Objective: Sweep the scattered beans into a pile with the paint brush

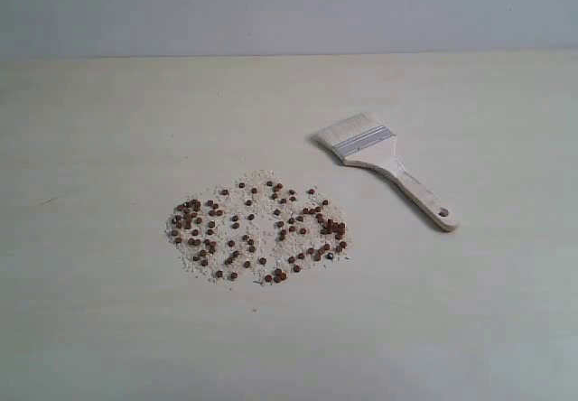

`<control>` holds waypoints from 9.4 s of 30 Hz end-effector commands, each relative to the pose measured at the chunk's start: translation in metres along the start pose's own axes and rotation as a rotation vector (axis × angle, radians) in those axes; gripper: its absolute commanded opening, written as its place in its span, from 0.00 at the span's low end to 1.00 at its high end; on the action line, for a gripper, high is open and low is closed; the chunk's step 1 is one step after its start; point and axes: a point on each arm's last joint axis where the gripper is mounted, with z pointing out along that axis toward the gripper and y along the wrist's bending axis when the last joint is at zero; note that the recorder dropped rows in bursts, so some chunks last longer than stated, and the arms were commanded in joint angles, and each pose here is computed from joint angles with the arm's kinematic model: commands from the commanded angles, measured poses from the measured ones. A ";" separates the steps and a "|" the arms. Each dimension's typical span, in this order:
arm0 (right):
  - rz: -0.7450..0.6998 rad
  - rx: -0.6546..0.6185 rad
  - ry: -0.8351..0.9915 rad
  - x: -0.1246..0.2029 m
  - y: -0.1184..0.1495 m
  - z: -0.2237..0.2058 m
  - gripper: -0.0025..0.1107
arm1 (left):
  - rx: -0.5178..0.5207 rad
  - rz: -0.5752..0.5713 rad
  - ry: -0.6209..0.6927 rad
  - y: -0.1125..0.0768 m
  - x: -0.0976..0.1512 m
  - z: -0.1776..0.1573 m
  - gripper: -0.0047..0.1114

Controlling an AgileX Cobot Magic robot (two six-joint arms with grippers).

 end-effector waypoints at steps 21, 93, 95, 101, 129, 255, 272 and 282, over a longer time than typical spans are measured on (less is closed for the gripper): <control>-0.005 -0.003 -0.010 0.000 0.000 0.000 0.02 | 0.002 0.051 -0.060 0.000 -0.005 0.000 0.04; -0.291 -0.429 1.301 0.054 0.094 0.364 0.50 | 0.002 0.049 -0.060 0.000 -0.005 0.000 0.04; -0.294 -0.427 1.295 0.054 0.094 0.365 0.50 | 0.002 0.049 -0.060 0.000 -0.005 0.000 0.04; -0.299 -0.424 1.281 0.054 0.094 0.366 0.50 | 0.002 0.051 -0.060 0.000 -0.005 0.000 0.04; -0.323 -0.416 1.347 0.062 0.091 0.363 0.27 | 0.002 0.049 -0.060 0.000 -0.005 0.000 0.04; -0.052 -0.725 1.188 -0.101 0.121 0.328 0.02 | 0.761 1.583 -0.573 -0.267 -0.110 0.293 0.04; -0.189 -0.661 0.895 -0.196 0.112 0.314 0.75 | 0.751 1.405 -0.326 -0.257 -0.104 0.300 0.04; -0.282 -0.601 0.645 -0.254 0.100 0.277 0.71 | 0.630 0.765 -0.020 -0.203 -0.115 0.327 0.04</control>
